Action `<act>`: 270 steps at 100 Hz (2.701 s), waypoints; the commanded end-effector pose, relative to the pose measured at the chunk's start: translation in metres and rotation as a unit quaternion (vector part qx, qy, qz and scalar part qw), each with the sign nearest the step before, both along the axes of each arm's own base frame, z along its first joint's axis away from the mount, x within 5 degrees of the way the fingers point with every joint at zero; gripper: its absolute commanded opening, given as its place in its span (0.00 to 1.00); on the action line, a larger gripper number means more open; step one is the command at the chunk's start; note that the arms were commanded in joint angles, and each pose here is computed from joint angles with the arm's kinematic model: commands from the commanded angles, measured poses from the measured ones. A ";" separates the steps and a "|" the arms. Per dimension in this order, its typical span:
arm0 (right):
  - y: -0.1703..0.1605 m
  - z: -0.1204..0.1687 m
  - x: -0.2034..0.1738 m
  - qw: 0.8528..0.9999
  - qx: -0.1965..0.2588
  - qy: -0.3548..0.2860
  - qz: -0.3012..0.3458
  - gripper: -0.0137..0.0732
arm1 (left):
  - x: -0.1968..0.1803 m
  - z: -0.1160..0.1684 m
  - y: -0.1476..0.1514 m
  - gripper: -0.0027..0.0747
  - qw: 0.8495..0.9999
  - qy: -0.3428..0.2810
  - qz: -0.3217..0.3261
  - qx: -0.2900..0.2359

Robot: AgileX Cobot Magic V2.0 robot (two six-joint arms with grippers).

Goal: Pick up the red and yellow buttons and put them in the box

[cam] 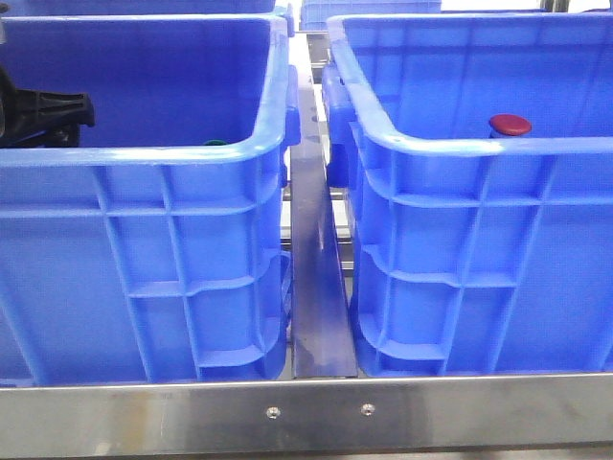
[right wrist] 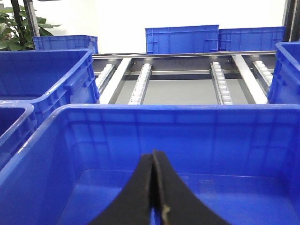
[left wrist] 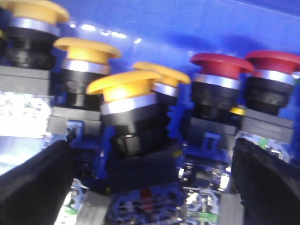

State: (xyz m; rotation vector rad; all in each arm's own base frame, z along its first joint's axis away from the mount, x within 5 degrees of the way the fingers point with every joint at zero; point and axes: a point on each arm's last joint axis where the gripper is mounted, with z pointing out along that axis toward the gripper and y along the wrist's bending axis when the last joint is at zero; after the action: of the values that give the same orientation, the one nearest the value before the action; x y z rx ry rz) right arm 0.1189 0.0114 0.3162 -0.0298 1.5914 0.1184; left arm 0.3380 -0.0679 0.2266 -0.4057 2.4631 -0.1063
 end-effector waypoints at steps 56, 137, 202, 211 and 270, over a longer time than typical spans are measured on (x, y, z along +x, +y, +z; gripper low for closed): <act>0.003 0.010 -0.001 0.999 0.048 -0.014 0.017 0.05 | -0.014 0.047 0.000 0.01 0.998 -0.054 -0.037 0.022; 0.004 0.010 -0.001 0.998 0.048 -0.016 0.023 0.05 | -0.179 0.183 -0.088 0.01 0.876 -0.296 -0.380 -0.010; 0.018 0.016 -0.005 0.992 0.053 -0.042 0.104 0.66 | -0.205 0.165 -0.160 0.01 0.791 -0.311 -0.526 -0.001; 0.023 0.017 -0.007 0.988 0.058 -0.050 0.132 0.81 | -0.205 0.165 -0.160 0.01 0.790 -0.313 -0.527 0.004; 0.064 0.024 0.011 0.868 0.318 0.074 0.375 0.83 | -0.204 0.165 -0.160 0.01 0.789 -0.315 -0.528 0.007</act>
State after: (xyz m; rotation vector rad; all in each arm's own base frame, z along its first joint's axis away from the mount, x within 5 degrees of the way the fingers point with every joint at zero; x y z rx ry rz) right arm 0.1259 0.0703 0.3171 -0.1690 1.6501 1.0653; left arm 0.1377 -0.2274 0.3676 0.9535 1.8466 -0.5062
